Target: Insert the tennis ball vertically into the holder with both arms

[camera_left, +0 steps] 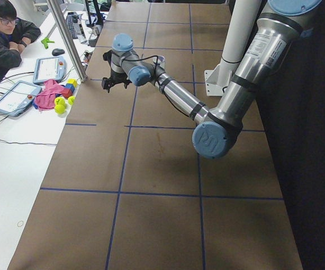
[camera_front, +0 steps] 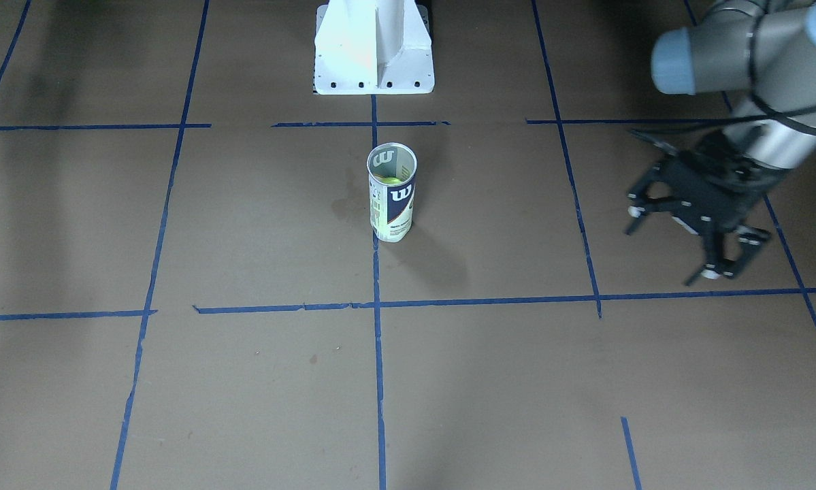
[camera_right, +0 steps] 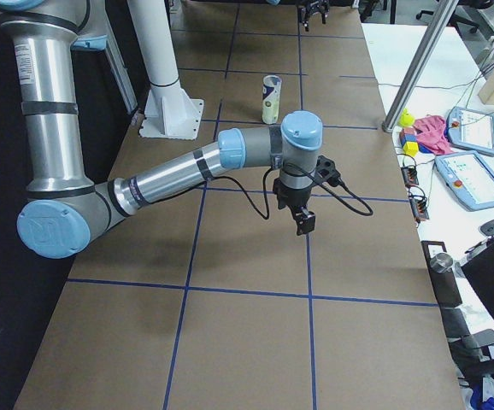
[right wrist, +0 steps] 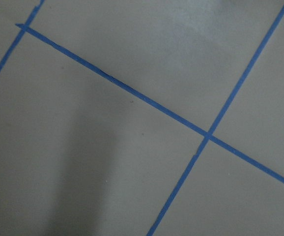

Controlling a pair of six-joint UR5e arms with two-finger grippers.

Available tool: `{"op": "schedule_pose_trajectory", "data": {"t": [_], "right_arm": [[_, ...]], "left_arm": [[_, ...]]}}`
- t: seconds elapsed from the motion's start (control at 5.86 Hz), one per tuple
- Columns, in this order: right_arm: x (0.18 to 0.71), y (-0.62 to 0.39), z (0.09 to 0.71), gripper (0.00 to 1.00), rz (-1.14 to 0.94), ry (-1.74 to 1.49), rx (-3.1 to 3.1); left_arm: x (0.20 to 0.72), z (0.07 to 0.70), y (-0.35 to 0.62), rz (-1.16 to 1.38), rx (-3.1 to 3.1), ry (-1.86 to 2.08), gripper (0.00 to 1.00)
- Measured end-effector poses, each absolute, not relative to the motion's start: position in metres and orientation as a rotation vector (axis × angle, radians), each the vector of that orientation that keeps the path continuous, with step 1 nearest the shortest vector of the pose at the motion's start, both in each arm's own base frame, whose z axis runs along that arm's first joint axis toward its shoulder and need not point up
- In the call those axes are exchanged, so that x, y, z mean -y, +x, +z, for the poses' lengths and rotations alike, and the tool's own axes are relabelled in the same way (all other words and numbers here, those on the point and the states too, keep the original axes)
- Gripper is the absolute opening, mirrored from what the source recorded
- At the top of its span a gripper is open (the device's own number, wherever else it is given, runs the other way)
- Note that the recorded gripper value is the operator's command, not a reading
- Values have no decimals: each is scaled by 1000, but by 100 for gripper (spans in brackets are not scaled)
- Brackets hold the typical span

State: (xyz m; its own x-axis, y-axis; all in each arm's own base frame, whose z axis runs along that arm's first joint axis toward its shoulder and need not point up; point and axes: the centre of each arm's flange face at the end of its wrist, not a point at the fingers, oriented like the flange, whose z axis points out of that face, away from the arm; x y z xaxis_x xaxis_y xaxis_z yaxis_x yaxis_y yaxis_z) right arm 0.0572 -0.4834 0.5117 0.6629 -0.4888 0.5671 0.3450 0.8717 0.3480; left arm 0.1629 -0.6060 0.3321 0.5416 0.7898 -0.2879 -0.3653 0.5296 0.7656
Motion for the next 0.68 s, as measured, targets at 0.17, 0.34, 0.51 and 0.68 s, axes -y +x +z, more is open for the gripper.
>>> {"op": "schedule_pose_trajectory", "data": {"t": [0.17,0.34,0.51,0.68], "right_arm": [[471,68,540,100,-443,175,713],[461,73,564,100,-418,131,723],[456,74,588,100,-398,87,733],[453,75,609,100,-379,45,740]], "left_arm": [[616,394,89,594,-653,587,100],[618,457,22,417,-636,460,100],[598,539,-29,283,-625,339,100],[556,622,-53,210,-617,255,100]]}}
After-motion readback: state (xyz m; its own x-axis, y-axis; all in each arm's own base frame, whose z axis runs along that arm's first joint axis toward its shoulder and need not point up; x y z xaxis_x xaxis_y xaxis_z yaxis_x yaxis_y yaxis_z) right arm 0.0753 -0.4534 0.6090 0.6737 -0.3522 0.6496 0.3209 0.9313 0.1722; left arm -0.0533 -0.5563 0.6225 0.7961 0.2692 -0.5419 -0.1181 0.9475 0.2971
